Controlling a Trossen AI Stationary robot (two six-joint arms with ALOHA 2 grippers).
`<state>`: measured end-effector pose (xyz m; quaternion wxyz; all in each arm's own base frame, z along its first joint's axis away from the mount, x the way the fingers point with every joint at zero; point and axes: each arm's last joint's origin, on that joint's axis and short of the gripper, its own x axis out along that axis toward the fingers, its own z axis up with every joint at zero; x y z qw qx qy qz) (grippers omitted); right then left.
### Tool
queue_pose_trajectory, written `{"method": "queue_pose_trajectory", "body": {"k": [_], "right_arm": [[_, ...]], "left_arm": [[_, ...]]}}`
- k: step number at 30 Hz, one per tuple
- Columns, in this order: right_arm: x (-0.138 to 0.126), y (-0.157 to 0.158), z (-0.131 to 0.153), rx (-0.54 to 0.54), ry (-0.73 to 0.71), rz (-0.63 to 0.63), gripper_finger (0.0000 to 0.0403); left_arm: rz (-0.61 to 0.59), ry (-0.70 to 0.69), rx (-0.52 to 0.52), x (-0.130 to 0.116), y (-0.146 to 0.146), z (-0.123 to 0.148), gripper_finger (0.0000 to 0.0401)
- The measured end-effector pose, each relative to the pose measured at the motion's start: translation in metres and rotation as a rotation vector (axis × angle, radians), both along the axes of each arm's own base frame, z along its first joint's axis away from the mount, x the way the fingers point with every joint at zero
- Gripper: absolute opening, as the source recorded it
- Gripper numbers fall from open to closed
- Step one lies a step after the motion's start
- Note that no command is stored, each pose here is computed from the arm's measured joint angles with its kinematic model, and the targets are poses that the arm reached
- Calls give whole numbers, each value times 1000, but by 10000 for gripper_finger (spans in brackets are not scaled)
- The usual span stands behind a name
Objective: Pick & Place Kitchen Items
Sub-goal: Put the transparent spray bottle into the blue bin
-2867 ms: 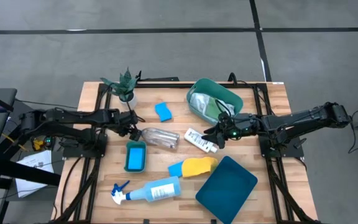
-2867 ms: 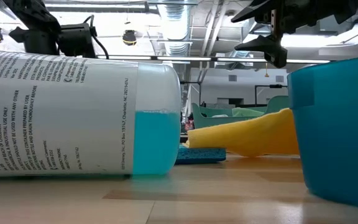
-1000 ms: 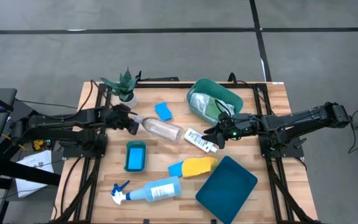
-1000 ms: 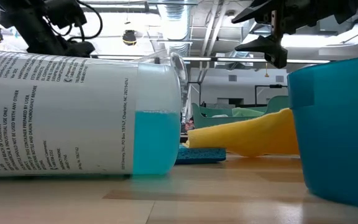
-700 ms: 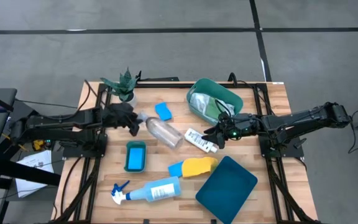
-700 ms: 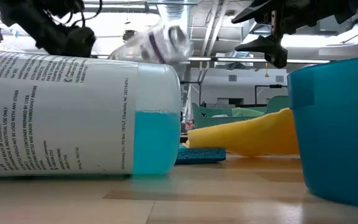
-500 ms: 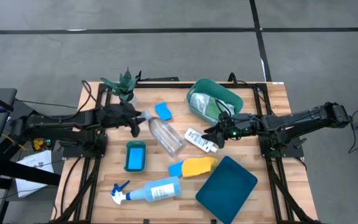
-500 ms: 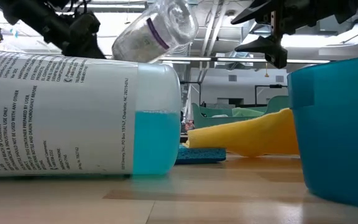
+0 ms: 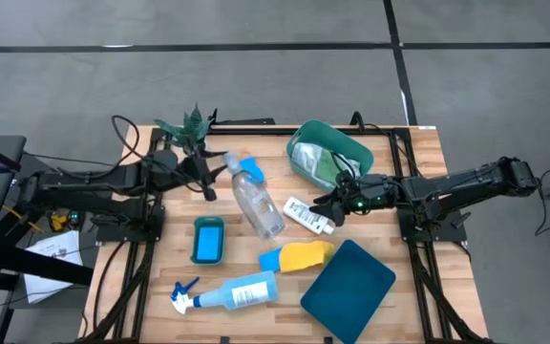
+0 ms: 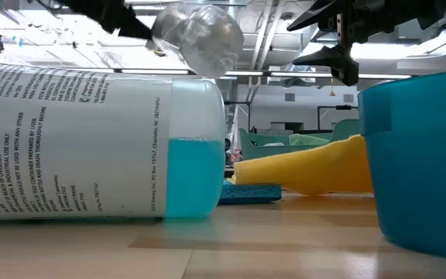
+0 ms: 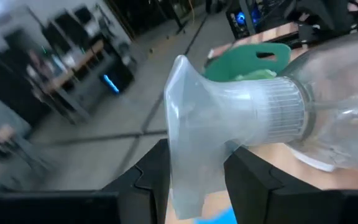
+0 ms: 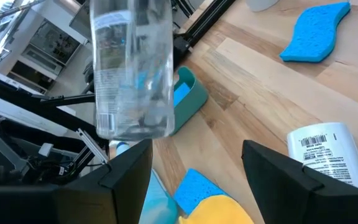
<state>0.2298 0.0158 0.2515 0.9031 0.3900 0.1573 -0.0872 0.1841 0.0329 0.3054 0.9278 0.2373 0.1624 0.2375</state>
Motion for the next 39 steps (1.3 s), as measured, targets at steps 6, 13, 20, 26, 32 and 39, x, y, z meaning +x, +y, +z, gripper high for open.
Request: {"method": "queue_pose_trajectory", "body": {"k": [6,13,20,26,32,39], "right_arm": [[0,-1,0,27,3,-33,240],[0,-1,-1,34,7,-52,240],[-1,-2,-3,25,25,-67,240],[-2,-2,-5,15,50,-82,240],[-3,-2,-6,8,65,-80,240],[-3,-2,-7,17,75,-65,240]], "left_arm": [[-7,138,262,14,1,26,121],[56,375,585,32,-6,30,114],[137,500,725,46,-11,26,121],[93,544,748,58,-19,15,117],[19,602,796,74,-33,-1,123],[21,645,775,88,-44,-20,122]]}}
